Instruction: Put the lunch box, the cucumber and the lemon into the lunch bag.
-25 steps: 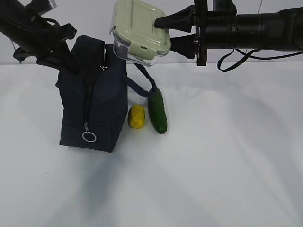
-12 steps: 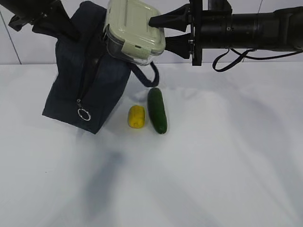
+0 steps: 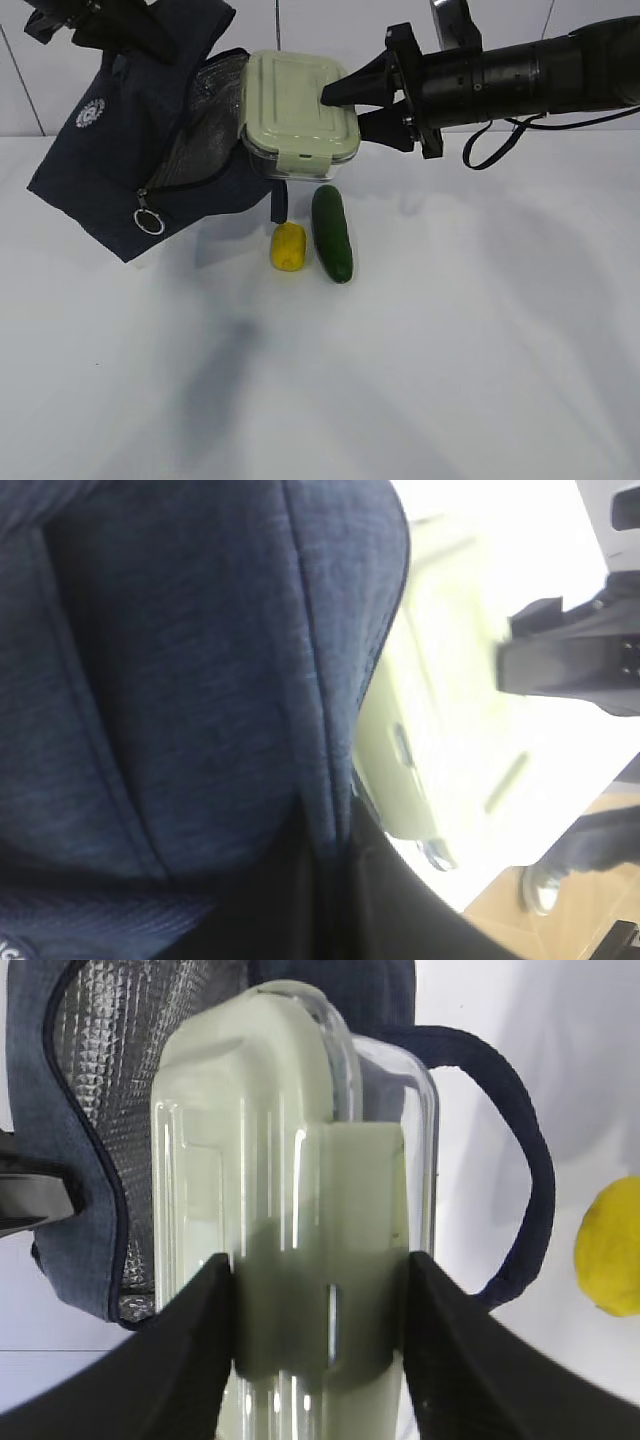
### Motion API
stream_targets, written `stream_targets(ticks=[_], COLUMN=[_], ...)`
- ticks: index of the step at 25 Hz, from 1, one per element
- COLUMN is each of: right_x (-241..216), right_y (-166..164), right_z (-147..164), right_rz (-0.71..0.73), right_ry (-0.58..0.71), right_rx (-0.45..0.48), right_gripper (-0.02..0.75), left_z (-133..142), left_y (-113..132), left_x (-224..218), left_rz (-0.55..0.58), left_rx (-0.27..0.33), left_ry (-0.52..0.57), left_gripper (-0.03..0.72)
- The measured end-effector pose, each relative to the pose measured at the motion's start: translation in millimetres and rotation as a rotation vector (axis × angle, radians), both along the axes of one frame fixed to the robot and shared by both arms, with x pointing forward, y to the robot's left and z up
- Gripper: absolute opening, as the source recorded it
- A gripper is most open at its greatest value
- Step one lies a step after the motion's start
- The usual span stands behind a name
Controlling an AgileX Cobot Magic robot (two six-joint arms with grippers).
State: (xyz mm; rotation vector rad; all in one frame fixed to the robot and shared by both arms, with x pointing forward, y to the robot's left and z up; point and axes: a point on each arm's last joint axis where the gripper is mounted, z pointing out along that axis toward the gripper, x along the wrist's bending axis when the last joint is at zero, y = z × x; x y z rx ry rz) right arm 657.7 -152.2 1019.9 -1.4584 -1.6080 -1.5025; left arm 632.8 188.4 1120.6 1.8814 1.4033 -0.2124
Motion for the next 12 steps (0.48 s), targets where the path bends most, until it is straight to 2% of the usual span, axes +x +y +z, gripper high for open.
stream_targets(ticks=[8,12], right_x=[-11,-12], right_y=[36,44], right_z=[2,3], right_rz=[0.042,0.032], right_ry=[0.004,0.008], right_rx=[0.022,0.047], right_gripper=[0.384,0.384], left_z=[-1,-1], left_y=[-13,-14], left_x=[-5,-6], left_rz=[-0.055,-0.061], left_rx=[0.021,0.024], left_ry=[-0.008,-0.002], left_gripper=[0.008,0.008])
